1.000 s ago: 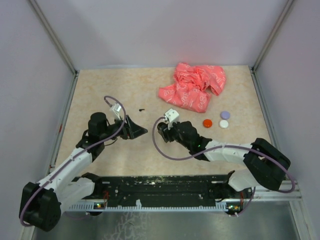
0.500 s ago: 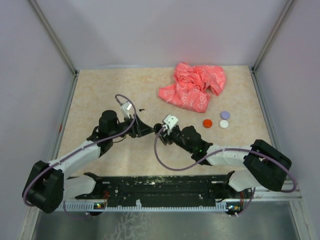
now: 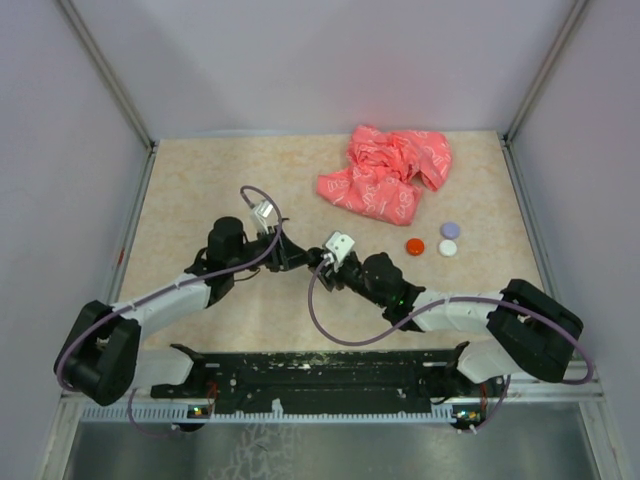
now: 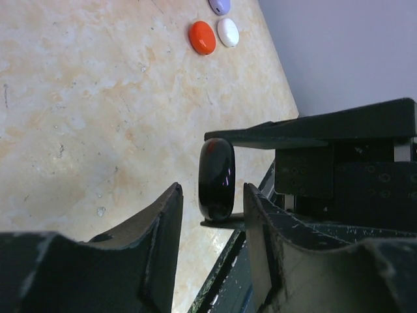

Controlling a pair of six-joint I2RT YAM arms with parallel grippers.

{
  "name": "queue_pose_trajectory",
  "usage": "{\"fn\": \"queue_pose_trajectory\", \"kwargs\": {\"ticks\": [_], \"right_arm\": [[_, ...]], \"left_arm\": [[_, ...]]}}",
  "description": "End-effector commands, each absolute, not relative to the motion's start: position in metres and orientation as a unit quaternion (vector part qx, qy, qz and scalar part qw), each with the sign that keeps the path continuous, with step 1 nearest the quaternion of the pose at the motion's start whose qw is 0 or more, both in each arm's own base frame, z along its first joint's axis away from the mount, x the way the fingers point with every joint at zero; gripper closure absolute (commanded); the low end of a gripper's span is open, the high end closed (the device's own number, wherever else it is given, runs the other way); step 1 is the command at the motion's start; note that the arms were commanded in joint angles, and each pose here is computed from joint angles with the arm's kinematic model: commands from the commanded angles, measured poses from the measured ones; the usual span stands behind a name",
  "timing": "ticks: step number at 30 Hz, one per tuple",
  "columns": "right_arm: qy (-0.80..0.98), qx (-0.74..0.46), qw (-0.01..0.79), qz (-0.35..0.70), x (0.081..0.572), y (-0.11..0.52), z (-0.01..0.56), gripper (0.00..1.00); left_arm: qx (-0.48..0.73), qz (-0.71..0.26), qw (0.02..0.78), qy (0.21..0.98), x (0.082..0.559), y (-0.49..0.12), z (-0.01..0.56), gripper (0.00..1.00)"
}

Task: Insert the wireless bluetooth earbuds into the charging case
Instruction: Pick up the charging case at the center of the board.

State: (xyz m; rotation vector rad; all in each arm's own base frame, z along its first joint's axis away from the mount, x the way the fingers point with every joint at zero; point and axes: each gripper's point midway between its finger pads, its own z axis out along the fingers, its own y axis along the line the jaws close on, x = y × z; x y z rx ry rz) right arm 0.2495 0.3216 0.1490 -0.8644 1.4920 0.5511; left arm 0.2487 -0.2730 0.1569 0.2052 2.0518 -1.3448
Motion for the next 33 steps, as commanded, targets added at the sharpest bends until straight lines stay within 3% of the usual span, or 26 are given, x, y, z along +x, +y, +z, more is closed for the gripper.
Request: {"fn": "queue_pose_trajectory", "kwargs": {"ticks": [1, 10, 15, 19, 27, 33], "right_arm": [[0.615, -0.376, 0.643, 0.258, 0.245, 0.331, 0.172, 0.68], [0.606, -0.373, 0.651, 0.264, 0.24, 0.327, 0.179, 0.63], [0.593, -0.352, 0.668, 0.278, 0.236, 0.321, 0.193, 0.53], [0.594, -0.346, 0.668, 0.287, 0.231, 0.315, 0.205, 0.51], [0.579, -0.357, 0.648, 0.343, 0.217, 0.307, 0.221, 0.45], [0.539, -0.377, 0.628, 0.415, 0.202, 0.304, 0.236, 0.45]], "left_arm": [[0.103, -0.534, 0.355, 0.76, 0.255, -0.286, 0.18, 0.55], [0.144, -0.516, 0.359, 0.764, 0.251, -0.286, 0.181, 0.84], [0.193, -0.47, 0.374, 0.776, 0.251, -0.277, 0.189, 0.9], [0.242, -0.434, 0.389, 0.775, 0.249, -0.269, 0.203, 0.92], [0.361, -0.362, 0.456, 0.728, 0.244, -0.252, 0.237, 0.95], [0.456, -0.381, 0.456, 0.663, 0.223, -0.259, 0.254, 0.99]]}}
